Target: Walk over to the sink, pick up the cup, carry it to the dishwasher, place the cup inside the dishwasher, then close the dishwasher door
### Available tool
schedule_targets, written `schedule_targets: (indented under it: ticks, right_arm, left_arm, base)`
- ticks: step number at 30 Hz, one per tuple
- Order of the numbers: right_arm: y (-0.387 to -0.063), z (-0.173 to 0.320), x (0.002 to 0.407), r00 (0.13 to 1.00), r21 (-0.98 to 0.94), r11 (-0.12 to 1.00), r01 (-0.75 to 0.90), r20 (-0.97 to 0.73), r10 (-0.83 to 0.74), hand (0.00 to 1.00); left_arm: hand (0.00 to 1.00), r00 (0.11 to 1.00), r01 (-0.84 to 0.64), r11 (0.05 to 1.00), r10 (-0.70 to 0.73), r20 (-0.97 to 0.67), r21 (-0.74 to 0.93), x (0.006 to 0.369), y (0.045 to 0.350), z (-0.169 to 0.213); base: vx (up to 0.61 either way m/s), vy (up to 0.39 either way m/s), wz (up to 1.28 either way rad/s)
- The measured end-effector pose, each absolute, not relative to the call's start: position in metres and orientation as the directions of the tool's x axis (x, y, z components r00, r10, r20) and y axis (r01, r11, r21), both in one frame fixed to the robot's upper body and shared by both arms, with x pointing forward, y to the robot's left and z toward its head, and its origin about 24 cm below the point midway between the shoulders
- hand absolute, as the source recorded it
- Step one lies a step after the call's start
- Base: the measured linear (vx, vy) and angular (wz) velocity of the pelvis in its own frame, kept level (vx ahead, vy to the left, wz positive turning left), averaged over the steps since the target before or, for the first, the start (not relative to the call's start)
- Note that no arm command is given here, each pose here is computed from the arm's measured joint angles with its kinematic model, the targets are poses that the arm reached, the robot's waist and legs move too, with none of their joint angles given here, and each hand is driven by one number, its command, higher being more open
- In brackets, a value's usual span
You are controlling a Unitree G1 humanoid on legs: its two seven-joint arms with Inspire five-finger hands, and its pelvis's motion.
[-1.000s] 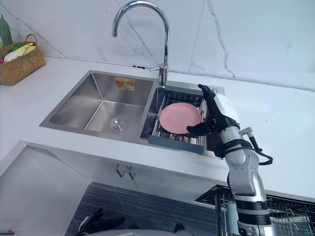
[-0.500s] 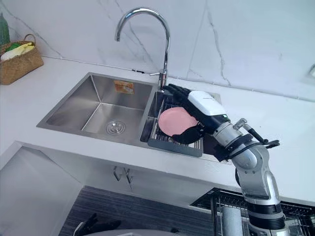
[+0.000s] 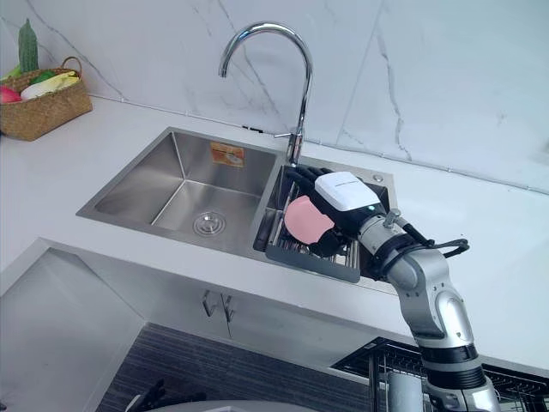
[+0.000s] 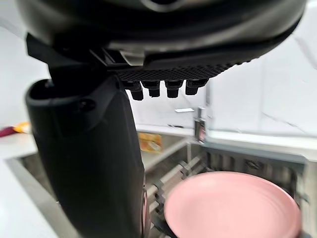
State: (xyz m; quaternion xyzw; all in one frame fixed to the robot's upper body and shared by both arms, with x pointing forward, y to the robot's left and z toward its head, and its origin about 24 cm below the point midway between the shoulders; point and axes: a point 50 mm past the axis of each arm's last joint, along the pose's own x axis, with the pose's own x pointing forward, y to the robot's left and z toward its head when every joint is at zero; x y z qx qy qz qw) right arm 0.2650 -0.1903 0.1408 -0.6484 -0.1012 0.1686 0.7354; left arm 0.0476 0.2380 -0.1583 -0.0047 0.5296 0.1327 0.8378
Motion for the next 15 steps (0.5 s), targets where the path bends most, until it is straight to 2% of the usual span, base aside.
schedule_targets:
  ticks: [10,15]
  right_arm:
    - [-0.210,0.117,0.275,0.965,-0.988,0.092,-0.124,-0.098,0.242,1.00]
    - [-0.216,0.095,0.278,0.963,-0.978,0.060,-0.199,-0.183,0.200,1.00]
  left_arm:
    - [1.00,0.410,-0.200,0.970,0.213,-0.887,0.140,0.049,0.237,-0.158]
    - [1.00,0.408,-0.189,0.972,0.209,-0.888,0.142,0.048,0.237,-0.158]
  base:
    - [-0.01,-0.006,0.05]
    - [-0.05,-0.011,0.02]
